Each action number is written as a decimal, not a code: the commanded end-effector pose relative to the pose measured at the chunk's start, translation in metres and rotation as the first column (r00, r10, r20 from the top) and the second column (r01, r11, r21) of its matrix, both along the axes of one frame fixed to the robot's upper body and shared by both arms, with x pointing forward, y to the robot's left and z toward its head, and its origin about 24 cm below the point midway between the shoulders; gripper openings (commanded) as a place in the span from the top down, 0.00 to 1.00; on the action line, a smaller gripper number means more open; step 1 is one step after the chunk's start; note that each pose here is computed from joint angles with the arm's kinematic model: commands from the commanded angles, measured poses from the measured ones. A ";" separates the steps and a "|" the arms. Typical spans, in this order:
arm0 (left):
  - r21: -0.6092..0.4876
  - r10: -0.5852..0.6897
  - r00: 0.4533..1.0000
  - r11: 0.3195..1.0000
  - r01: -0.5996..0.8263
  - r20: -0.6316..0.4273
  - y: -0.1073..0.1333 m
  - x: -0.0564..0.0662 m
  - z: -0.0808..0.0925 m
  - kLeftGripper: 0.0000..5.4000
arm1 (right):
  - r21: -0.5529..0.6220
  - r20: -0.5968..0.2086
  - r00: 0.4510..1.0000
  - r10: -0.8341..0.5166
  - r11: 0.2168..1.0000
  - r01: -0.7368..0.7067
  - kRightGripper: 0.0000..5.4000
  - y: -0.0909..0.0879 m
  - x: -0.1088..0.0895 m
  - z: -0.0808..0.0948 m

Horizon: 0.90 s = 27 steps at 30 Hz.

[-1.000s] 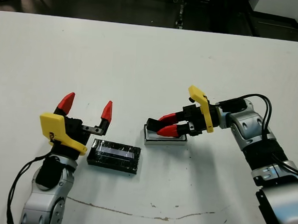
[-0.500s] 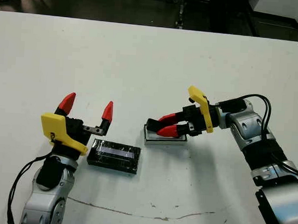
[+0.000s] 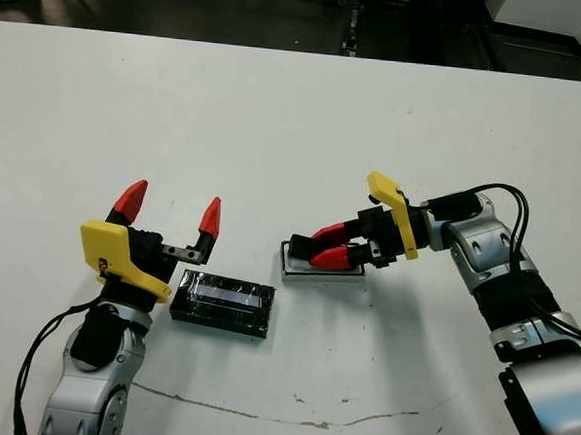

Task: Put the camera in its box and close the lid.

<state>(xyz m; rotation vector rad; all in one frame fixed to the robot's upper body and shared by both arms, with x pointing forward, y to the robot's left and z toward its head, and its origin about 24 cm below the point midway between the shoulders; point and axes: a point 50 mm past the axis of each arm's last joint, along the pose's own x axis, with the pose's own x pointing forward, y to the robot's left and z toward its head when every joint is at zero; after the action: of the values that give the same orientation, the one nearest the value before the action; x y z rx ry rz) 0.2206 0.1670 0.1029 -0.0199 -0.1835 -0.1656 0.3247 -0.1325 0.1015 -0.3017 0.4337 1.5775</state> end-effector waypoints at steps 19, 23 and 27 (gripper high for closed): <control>-0.004 0.009 0.999 1.000 -0.009 -0.031 0.000 -0.003 -0.002 0.00 | -0.108 -0.019 1.000 -0.013 0.994 0.011 0.69 -0.020 -0.006 -0.010; -0.004 0.005 1.000 1.000 -0.005 -0.030 0.000 -0.003 -0.003 0.00 | -0.108 -0.021 1.000 -0.010 0.994 0.007 0.69 -0.021 -0.007 -0.011; -0.013 0.000 1.000 1.000 -0.001 -0.029 0.000 -0.002 -0.003 0.00 | -0.132 -0.019 1.000 -0.012 0.991 0.010 0.69 -0.022 -0.007 -0.011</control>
<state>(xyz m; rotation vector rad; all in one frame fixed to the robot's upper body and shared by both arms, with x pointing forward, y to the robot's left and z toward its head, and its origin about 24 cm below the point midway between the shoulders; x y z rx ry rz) 0.2191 0.1668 0.1023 -0.0271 -0.1704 -0.1609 0.3218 -0.1374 0.1025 -0.3693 0.4506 1.5832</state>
